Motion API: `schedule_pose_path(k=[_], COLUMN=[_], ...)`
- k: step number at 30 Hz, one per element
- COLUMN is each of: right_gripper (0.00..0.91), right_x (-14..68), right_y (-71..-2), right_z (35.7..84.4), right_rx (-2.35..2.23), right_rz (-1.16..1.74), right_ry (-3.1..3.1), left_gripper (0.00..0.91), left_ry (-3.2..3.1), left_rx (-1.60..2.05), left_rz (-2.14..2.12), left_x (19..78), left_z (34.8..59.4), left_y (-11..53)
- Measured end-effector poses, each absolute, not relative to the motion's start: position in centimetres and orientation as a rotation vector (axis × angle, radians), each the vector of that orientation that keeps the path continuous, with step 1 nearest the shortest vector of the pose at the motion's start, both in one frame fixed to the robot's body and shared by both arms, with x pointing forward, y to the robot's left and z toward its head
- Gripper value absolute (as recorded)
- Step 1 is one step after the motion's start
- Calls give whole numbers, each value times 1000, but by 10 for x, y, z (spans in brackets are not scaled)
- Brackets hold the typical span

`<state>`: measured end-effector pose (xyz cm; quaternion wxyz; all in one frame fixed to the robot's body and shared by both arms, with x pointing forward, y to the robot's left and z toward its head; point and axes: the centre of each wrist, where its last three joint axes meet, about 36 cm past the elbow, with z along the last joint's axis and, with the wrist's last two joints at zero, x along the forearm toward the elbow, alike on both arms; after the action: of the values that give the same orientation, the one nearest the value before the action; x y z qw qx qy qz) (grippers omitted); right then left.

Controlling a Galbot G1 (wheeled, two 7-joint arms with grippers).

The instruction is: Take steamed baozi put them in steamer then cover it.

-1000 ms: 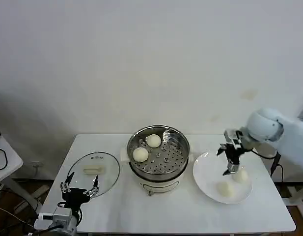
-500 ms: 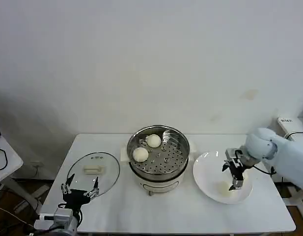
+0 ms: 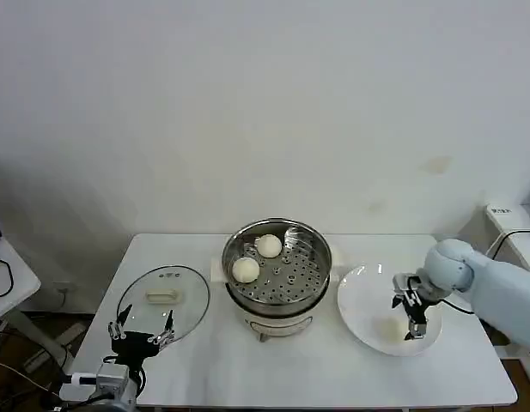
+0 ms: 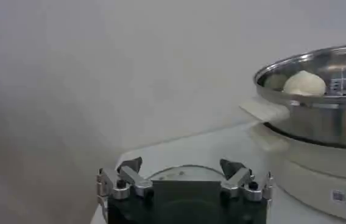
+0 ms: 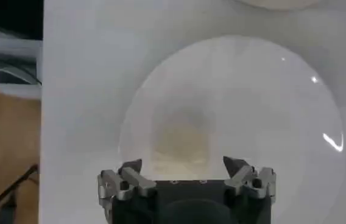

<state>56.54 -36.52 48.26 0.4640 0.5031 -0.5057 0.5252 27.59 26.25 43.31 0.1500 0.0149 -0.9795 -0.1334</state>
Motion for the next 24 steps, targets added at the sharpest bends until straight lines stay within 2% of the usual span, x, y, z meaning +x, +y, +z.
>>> schedule_pose_path(k=[24], right_gripper=[907], right_x=[569], right_y=[-358], right_z=[463], right_rx=[1245], right_rz=[1300], right_ry=[-1205], left_gripper=[907], left_ry=[-2806], left_rx=[52], left_rz=[-389], left_x=[276], left_z=[431], left_y=[266])
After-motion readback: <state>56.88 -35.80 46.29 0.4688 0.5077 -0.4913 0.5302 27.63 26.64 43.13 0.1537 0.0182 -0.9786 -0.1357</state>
